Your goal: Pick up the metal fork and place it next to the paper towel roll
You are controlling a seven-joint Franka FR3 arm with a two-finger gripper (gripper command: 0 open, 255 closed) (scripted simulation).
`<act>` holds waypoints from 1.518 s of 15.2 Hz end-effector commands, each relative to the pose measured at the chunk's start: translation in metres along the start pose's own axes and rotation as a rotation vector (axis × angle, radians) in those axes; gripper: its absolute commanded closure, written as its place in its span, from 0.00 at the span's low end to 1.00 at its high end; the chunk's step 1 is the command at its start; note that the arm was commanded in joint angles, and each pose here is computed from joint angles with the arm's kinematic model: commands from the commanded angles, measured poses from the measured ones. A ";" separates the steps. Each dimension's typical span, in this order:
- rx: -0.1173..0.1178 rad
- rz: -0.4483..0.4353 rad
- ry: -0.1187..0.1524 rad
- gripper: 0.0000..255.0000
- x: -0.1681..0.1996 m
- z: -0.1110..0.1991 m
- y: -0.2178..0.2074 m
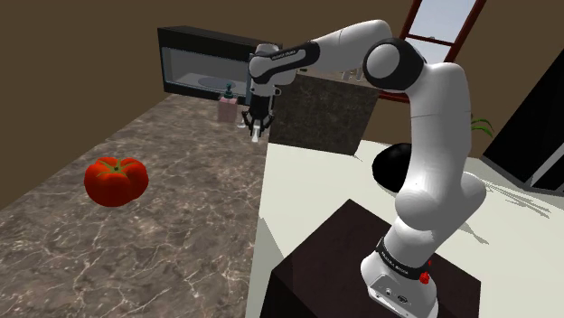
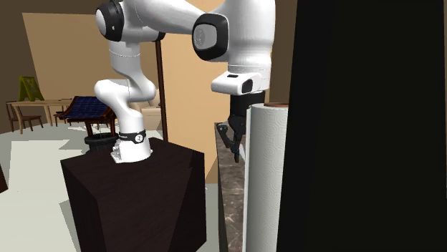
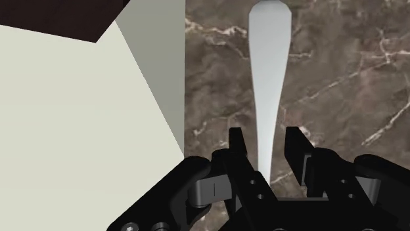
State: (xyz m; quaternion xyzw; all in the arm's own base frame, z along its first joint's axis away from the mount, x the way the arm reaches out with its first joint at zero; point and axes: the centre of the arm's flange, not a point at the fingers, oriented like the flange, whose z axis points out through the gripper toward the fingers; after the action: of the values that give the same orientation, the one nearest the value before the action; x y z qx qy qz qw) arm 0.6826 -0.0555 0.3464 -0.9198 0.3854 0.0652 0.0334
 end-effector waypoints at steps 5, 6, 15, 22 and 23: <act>0.000 0.000 0.001 1.00 0.004 0.024 0.001; 0.000 0.000 0.001 1.00 0.004 0.024 0.001; 0.000 0.000 0.001 0.00 0.004 0.024 0.001; 0.000 0.000 0.001 0.00 0.004 -0.026 0.001; 0.000 0.000 0.001 0.00 0.004 -0.026 0.001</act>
State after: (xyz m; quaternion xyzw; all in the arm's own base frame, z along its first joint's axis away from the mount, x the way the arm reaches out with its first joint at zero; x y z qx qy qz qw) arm 0.6874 -0.0610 0.3696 -0.9199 0.3854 0.0643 0.0337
